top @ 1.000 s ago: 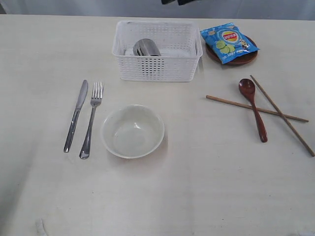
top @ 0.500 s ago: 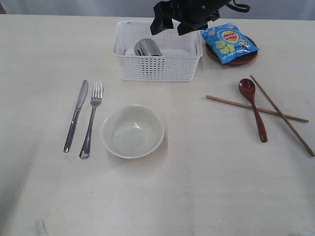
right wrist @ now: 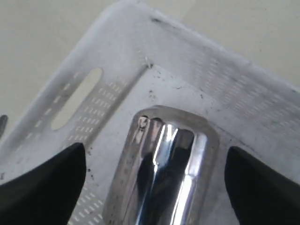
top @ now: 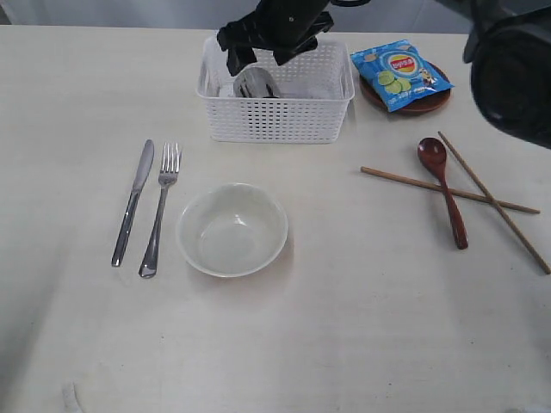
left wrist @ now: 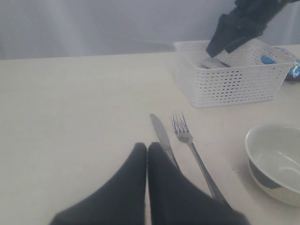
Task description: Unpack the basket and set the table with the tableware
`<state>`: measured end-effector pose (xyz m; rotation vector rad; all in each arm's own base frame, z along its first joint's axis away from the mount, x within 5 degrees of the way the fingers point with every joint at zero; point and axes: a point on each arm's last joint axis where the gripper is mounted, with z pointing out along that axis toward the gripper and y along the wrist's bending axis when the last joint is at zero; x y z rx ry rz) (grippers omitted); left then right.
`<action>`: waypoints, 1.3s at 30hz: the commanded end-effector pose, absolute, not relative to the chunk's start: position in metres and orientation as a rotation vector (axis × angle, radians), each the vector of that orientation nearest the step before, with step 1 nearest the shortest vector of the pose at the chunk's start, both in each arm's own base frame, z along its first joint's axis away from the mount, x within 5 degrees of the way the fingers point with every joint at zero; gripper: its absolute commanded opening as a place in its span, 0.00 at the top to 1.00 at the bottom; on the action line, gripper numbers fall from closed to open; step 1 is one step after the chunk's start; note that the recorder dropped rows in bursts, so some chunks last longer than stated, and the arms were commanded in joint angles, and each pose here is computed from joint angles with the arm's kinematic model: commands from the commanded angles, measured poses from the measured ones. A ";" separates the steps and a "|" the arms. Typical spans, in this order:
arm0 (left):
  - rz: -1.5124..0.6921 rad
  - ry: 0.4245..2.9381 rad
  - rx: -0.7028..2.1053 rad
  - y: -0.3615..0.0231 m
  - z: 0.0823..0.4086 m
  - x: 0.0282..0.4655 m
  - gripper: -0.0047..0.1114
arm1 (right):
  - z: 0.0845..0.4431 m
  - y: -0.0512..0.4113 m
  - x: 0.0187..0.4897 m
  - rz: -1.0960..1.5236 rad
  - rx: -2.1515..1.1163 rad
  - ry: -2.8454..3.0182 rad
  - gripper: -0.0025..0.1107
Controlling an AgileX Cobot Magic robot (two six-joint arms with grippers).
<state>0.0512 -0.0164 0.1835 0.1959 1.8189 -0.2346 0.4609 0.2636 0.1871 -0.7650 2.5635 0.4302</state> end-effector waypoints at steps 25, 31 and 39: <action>-0.236 1.817 0.203 -0.017 0.183 0.051 0.96 | 0.178 0.273 0.475 0.359 -0.776 2.584 0.98; -0.236 1.817 0.203 -0.017 0.183 0.051 0.96 | 0.227 0.269 0.469 0.360 -0.817 2.543 0.98; -0.236 1.817 0.203 -0.017 0.183 0.051 0.96 | 0.293 0.251 0.459 0.330 -0.784 2.435 0.98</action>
